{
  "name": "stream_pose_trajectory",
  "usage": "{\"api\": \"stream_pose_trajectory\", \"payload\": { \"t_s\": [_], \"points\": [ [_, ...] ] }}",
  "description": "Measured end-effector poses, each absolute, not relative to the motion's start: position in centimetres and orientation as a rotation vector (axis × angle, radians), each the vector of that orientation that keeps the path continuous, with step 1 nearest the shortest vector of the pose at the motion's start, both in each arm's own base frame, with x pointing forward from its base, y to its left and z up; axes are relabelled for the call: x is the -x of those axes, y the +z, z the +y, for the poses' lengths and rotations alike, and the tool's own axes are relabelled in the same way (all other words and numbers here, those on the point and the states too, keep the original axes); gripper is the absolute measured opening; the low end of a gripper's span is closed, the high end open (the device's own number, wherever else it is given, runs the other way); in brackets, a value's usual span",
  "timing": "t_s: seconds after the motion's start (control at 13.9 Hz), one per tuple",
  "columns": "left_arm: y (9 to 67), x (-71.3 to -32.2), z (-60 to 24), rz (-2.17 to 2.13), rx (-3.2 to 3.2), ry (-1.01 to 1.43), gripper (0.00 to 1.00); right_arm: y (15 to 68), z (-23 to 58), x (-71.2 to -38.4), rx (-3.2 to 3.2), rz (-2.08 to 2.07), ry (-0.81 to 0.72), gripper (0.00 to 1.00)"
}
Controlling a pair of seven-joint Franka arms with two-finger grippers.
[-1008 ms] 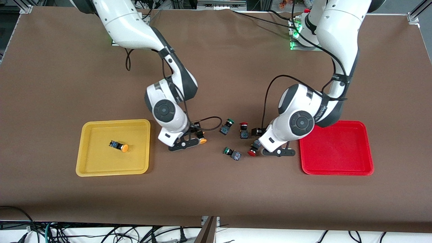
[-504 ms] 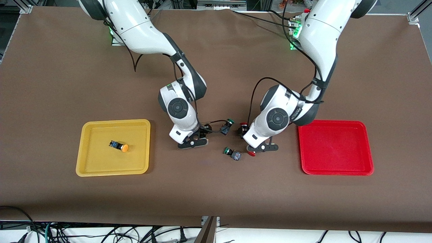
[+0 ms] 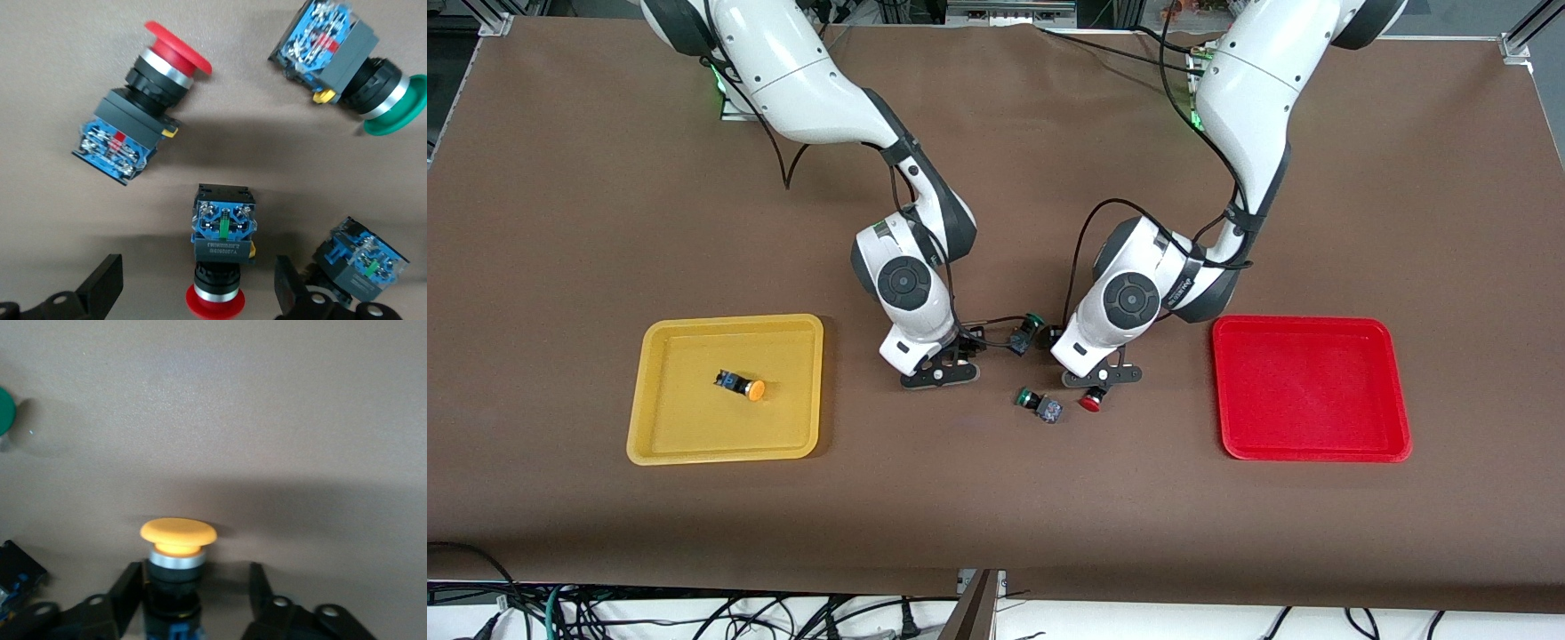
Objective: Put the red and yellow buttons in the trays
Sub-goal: 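Release the button while the left gripper reaches a red-cap button, then place the second yellow button in the yellow tray while the left gripper lifts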
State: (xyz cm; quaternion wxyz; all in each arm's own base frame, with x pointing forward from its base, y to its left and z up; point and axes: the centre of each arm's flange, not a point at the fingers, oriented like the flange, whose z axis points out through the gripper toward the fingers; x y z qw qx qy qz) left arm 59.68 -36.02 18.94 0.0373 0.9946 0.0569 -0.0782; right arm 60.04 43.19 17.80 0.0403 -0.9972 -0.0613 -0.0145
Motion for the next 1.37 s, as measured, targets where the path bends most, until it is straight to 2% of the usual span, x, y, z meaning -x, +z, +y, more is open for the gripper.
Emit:
{"api": "stream_pose_trajectory", "payload": {
  "t_s": [0.14, 0.22, 0.43, 0.65, 0.86, 1.01, 1.22, 1.3, 1.37],
  "points": [
    [18.3, -59.2, -36.5, 0.194, -3.055, -0.243, 1.0, 18.0, 43.0, -60.2, 3.056, -0.178, -0.05, 0.41],
    [18.2, -59.0, -36.8, 0.2, -3.056, -0.246, 1.0, 18.0, 42.9, -60.3, 3.058, -0.175, -0.05, 0.33],
    [17.8, -58.6, -37.1, 0.208, -3.058, -0.248, 0.96, 18.1, 41.5, -61.1, 3.074, -0.197, -0.03, 0.33],
    [17.8, -58.6, -37.1, 0.232, -3.057, -0.248, 0.61, 20.5, 35.7, -64.2, 3.095, -0.366, 0.048, 0.33],
    [17.8, -58.6, -37.2, 0.241, -3.057, -0.247, 0.33, 23.9, 25.8, -68.2, 3.105, -0.511, 0.112, 0.33],
    [17.8, -58.6, -37.2, 0.245, -3.057, -0.247, 0.33, 24.6, 21.5, -69.3, 3.128, -0.528, 0.15, 0.33],
    [18.0, -58.9, -36.8, 0.257, -3.055, -0.235, 0.33, 22.7, 19.3, -68.8, 3.146, -0.498, 0.219, 0.34],
    [18.2, -59.2, -36.6, 0.263, -3.052, -0.225, 0.33, 22.1, 18.5, -68.8, 3.15, -0.48, 0.237, 0.39],
    [18.6, -59.6, -36.3, 0.272, -3.05, -0.21, 0.33, 21.7, 17.6, -68.9, 3.153, -0.46, 0.247, 0.49]
  ]
}}
